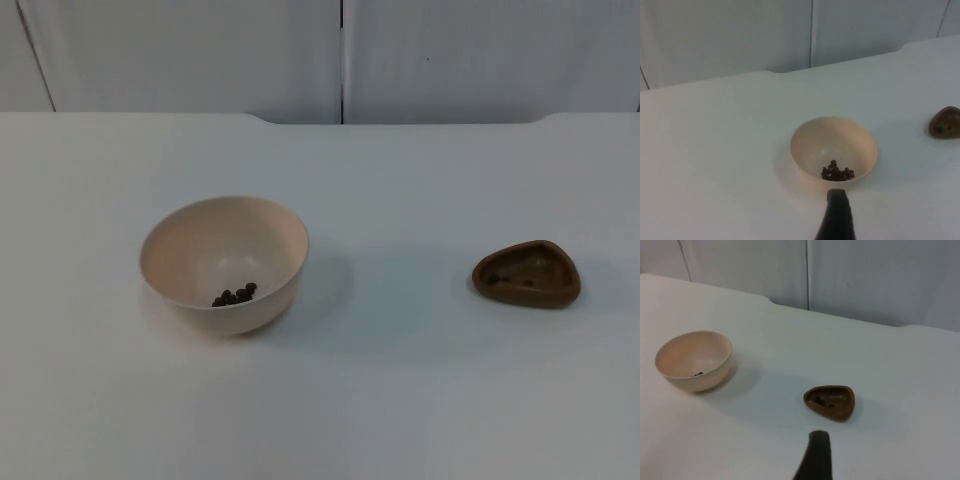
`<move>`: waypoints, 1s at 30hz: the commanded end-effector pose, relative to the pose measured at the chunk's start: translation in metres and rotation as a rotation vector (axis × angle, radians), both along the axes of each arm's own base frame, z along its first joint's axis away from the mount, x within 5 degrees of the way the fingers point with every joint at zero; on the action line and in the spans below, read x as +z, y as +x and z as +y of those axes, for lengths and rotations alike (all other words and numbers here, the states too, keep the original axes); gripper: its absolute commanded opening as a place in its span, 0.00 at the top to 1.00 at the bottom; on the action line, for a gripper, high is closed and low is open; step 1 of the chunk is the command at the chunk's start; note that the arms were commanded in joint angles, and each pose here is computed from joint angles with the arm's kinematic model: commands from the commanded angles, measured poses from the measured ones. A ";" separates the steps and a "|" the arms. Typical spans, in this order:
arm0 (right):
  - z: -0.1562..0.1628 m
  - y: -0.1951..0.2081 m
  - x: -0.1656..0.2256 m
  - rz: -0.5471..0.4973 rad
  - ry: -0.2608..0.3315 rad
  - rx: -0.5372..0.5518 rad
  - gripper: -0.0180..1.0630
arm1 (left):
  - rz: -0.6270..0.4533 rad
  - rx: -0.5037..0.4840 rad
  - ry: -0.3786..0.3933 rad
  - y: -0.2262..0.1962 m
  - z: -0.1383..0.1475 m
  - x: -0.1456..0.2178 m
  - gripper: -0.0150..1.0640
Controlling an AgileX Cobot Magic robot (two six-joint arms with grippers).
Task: Pick up the bowl with the left hand and pour the coffee beans from the cup into the bowl with the right hand.
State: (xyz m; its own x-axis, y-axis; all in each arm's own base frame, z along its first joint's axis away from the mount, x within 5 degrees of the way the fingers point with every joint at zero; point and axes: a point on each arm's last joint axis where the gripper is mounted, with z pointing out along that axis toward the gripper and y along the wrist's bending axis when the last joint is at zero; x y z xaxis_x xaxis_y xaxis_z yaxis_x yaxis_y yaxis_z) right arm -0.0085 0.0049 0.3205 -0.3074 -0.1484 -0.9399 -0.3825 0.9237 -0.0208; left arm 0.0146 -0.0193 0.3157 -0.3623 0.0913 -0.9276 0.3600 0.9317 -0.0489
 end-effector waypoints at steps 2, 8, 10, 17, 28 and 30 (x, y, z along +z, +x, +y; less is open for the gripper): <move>0.000 -0.005 -0.004 0.000 -0.011 0.021 0.35 | -0.002 0.003 0.010 -0.008 0.002 -0.004 0.40; 0.002 -0.002 -0.027 0.046 -0.013 0.031 0.35 | -0.022 0.034 0.071 -0.020 0.009 -0.010 0.40; 0.002 -0.003 -0.029 0.049 -0.012 0.033 0.35 | -0.031 0.037 0.074 -0.023 0.010 -0.011 0.40; 0.004 -0.005 -0.031 0.064 -0.020 0.067 0.35 | -0.030 0.026 0.065 -0.029 0.010 -0.013 0.40; 0.005 -0.004 -0.039 0.112 -0.048 0.083 0.35 | 0.094 0.025 0.065 -0.022 0.008 -0.042 0.40; 0.005 -0.004 -0.039 0.113 -0.046 0.079 0.35 | 0.093 0.053 0.057 -0.022 0.010 -0.040 0.40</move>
State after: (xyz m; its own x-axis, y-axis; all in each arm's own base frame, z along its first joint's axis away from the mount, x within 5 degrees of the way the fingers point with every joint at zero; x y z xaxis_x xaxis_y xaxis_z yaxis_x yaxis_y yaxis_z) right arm -0.0118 0.0098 0.2823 -0.3970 -0.2129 -0.8928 -0.4525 0.8917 -0.0114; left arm -0.0074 -0.0096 0.2761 -0.4511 0.1432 -0.8809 0.3218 0.9468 -0.0109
